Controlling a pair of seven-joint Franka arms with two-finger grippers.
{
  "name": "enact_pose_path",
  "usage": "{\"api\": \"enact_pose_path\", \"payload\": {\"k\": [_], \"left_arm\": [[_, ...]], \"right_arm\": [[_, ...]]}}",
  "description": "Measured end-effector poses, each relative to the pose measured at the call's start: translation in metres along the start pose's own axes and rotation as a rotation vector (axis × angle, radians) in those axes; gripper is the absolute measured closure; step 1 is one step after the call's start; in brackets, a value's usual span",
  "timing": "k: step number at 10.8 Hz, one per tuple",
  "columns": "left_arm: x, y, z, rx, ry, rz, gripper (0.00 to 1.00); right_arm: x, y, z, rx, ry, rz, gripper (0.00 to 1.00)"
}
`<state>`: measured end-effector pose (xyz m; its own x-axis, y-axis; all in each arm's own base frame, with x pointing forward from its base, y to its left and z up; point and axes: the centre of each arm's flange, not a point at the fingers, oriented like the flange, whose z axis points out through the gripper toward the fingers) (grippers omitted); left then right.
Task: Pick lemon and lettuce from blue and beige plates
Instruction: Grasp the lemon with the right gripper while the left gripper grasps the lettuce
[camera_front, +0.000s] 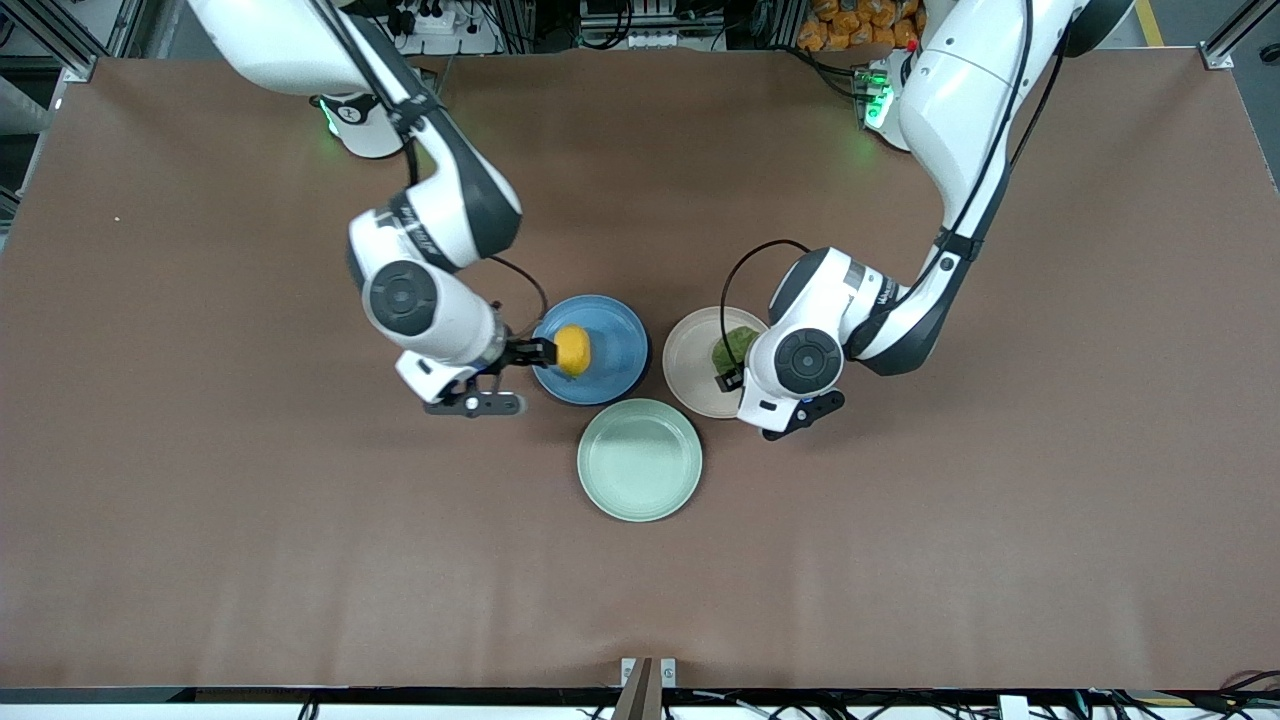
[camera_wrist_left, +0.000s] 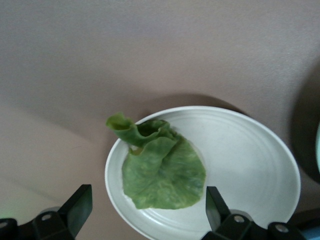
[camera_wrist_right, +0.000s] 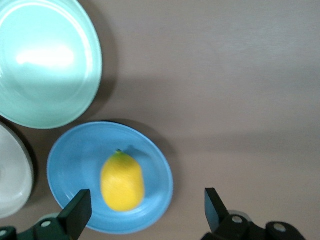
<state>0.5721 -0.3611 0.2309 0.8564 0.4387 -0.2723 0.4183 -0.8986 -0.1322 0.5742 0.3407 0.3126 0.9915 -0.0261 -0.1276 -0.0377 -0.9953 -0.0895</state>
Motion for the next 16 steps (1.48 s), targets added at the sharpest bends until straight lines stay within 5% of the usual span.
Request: {"api": "enact_pose_path", "payload": {"k": [4,10,13,16], "left_arm": [[0.002,0.008,0.025,-0.01,0.002,-0.021,0.0],[0.003,0.012,0.048,-0.003,-0.007,-0.045,0.06],[0.005,0.01,0.057,0.011,-0.016,-0.049,0.16],[0.005,0.01,0.058,0.011,-0.016,-0.05,0.22]], "right_arm": [[-0.03,-0.033,0.066,-0.053,0.059,0.012,0.0],[-0.054,-0.061,0.115,-0.105,0.076,0.04,0.0],[-0.058,-0.064,0.139,-0.127,0.087,0.05,0.0],[-0.058,-0.064,0.14,-0.129,0.086,0.049,0.4]]}}
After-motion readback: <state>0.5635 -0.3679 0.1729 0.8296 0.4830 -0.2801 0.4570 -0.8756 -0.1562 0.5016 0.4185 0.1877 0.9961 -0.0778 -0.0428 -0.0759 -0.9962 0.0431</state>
